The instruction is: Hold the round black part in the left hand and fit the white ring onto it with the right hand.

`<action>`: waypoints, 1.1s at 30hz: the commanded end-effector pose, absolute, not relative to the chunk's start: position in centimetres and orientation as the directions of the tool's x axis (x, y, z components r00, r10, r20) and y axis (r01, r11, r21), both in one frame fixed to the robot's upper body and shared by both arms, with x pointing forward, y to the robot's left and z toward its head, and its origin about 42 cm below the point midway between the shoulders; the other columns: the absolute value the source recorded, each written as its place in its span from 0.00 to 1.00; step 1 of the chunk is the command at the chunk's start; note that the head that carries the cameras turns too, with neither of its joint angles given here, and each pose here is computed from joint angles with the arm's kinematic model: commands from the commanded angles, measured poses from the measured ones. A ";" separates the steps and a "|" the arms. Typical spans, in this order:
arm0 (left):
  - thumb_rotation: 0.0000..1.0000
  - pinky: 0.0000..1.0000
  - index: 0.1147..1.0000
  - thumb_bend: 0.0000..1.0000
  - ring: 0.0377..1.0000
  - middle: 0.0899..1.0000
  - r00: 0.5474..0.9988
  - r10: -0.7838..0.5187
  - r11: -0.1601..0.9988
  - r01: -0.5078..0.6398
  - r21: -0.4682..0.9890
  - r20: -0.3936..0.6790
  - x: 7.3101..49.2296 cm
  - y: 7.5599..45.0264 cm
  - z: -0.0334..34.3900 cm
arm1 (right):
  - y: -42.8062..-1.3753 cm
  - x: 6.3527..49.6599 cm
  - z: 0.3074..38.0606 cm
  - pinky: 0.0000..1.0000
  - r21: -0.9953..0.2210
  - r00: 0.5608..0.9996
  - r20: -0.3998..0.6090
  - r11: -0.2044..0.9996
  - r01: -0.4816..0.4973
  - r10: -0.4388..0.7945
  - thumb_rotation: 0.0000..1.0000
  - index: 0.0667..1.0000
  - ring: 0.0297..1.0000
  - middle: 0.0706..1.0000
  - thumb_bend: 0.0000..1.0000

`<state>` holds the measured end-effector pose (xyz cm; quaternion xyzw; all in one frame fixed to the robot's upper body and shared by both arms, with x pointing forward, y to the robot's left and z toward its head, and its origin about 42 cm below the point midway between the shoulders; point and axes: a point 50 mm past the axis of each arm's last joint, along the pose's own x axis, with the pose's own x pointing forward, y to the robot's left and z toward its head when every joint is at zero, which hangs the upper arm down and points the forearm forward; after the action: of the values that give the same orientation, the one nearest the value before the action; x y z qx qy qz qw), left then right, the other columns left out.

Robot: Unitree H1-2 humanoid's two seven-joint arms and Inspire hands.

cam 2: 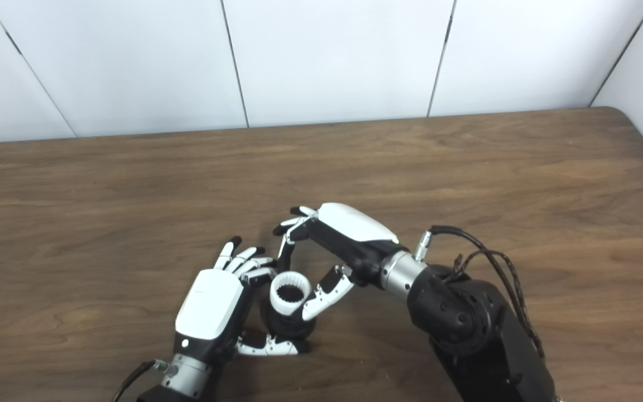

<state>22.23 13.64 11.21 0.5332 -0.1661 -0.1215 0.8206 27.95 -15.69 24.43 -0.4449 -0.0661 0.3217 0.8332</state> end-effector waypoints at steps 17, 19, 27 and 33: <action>0.06 1.00 0.42 0.53 0.86 0.74 0.912 -0.386 0.389 0.028 0.921 0.136 22.1 13.2 11.3 | -15.4 28.2 25.0 1.00 -0.800 0.777 -0.136 0.394 -0.452 0.614 0.13 0.45 0.99 0.84 0.52; 0.06 1.00 0.42 0.53 0.87 0.74 0.912 -0.387 0.391 0.028 0.920 0.136 22.1 13.2 11.3 | -15.4 28.2 25.0 1.00 -0.800 0.776 -0.136 0.395 -0.453 0.616 0.13 0.45 0.99 0.84 0.52; 0.06 1.00 0.42 0.53 0.87 0.74 0.911 -0.387 0.397 0.024 0.917 0.144 22.1 13.0 11.4 | -15.5 28.2 24.7 1.00 -0.797 0.773 -0.141 0.392 -0.460 0.619 0.13 0.45 0.99 0.84 0.52; 0.06 1.00 0.42 0.53 0.87 0.74 0.911 -0.387 0.399 0.025 0.917 0.144 22.0 13.0 11.5 | -15.4 28.2 24.6 1.00 -0.798 0.769 -0.145 0.386 -0.463 0.622 0.13 0.45 0.99 0.84 0.52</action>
<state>22.15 13.26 11.24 0.5308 -0.1637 -0.1208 0.8227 28.07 -15.51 23.59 -0.4406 -0.0549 0.3358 0.8307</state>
